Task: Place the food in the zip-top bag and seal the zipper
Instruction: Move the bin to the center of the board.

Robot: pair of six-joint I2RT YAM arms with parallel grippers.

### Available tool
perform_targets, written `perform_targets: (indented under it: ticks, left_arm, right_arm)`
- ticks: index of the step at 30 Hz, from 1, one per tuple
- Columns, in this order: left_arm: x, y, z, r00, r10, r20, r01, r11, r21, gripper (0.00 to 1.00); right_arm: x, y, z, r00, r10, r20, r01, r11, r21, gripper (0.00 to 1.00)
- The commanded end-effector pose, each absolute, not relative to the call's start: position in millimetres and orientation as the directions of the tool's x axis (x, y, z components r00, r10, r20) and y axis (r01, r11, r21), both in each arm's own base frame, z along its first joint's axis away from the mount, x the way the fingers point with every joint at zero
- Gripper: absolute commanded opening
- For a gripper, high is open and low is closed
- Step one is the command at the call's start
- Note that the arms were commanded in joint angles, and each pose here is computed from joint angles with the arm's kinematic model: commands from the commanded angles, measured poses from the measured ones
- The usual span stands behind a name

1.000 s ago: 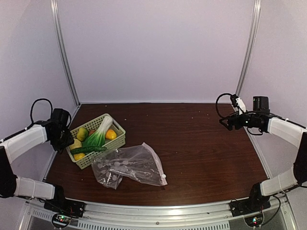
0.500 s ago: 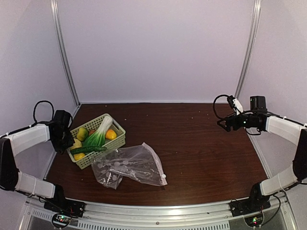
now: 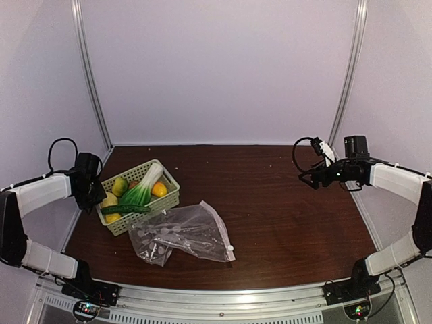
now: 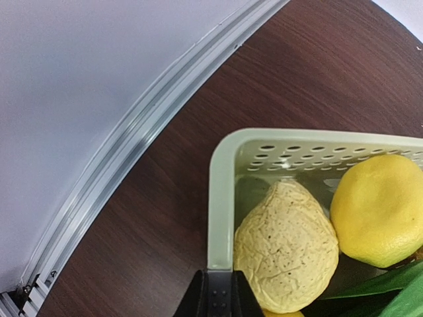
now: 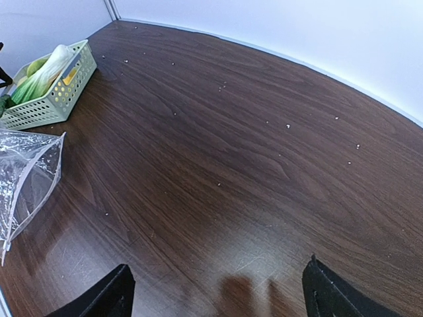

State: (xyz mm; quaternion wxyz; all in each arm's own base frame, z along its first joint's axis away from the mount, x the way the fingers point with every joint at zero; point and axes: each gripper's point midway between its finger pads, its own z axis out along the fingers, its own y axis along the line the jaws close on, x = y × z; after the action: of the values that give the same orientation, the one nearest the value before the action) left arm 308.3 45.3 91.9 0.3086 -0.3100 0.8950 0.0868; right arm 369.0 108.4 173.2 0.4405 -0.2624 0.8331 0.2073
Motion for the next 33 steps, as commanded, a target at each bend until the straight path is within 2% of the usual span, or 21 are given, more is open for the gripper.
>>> perform_targets:
  ticks: [1,14,25,33]
  left_arm:
    - [324.9,40.3,100.3,-0.584,-0.511,-0.631,-0.589,0.802,-0.105,0.06]
    - [414.7,19.2,126.4,-0.621,-0.4,-0.674,-0.434,0.892,-0.129,0.0]
    - [492.9,-39.3,129.9,-0.666,-0.309,-0.679,-0.136,0.945,-0.296,0.0]
    - [526.2,-72.4,122.2,-0.693,-0.31,-0.651,-0.062,0.925,-0.375,0.0]
  right_arm:
    - [368.1,116.8,172.2,-0.475,-0.285,-0.833,-0.646,0.755,0.11,0.89]
    - [363.2,123.8,172.4,-0.459,-0.329,-0.825,-0.668,0.74,0.077,0.89]
    - [362.1,129.5,167.6,-0.461,-0.346,-0.817,-0.679,0.73,0.074,0.89]
    - [360.4,131.4,165.7,-0.455,-0.367,-0.811,-0.681,0.73,0.052,0.89]
